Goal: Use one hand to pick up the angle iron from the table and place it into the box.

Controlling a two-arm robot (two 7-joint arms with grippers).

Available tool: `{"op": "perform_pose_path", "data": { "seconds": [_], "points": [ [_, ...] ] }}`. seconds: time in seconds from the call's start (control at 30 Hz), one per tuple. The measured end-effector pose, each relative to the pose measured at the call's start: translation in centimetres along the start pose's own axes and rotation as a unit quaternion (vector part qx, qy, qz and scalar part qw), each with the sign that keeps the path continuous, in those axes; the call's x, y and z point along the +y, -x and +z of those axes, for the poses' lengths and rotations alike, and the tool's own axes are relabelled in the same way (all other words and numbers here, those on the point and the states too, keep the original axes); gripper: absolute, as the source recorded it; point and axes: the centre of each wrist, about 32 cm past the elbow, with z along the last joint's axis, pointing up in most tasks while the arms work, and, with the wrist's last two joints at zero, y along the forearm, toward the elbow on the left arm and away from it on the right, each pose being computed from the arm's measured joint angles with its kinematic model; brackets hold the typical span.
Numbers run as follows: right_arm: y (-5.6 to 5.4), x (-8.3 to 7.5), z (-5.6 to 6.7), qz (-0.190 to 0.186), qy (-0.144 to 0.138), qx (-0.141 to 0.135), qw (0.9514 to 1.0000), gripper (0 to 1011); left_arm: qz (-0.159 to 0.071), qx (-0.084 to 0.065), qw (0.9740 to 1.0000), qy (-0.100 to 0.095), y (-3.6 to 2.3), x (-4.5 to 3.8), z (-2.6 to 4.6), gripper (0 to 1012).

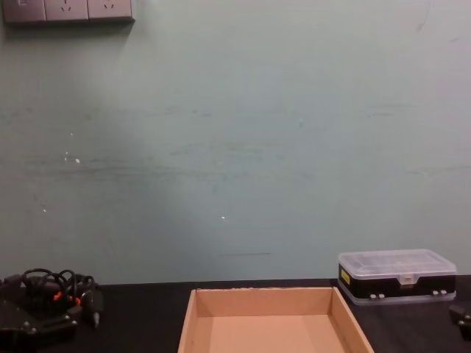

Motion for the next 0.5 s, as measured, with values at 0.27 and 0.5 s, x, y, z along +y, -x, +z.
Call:
{"op": "perform_pose_path", "data": {
  "seconds": [0.27,0.5],
  "points": [
    [0.00,0.00,0.00,0.000,0.000,0.000,1.0000,1004,0.000,0.000,1.0000,0.000,0.00,0.00,0.00,1011],
    [0.00,0.00,0.00,0.000,0.000,0.000,1.0000,1004,0.000,0.000,1.0000,0.000,0.00,0.00,0.00,1011]
  ]
}}
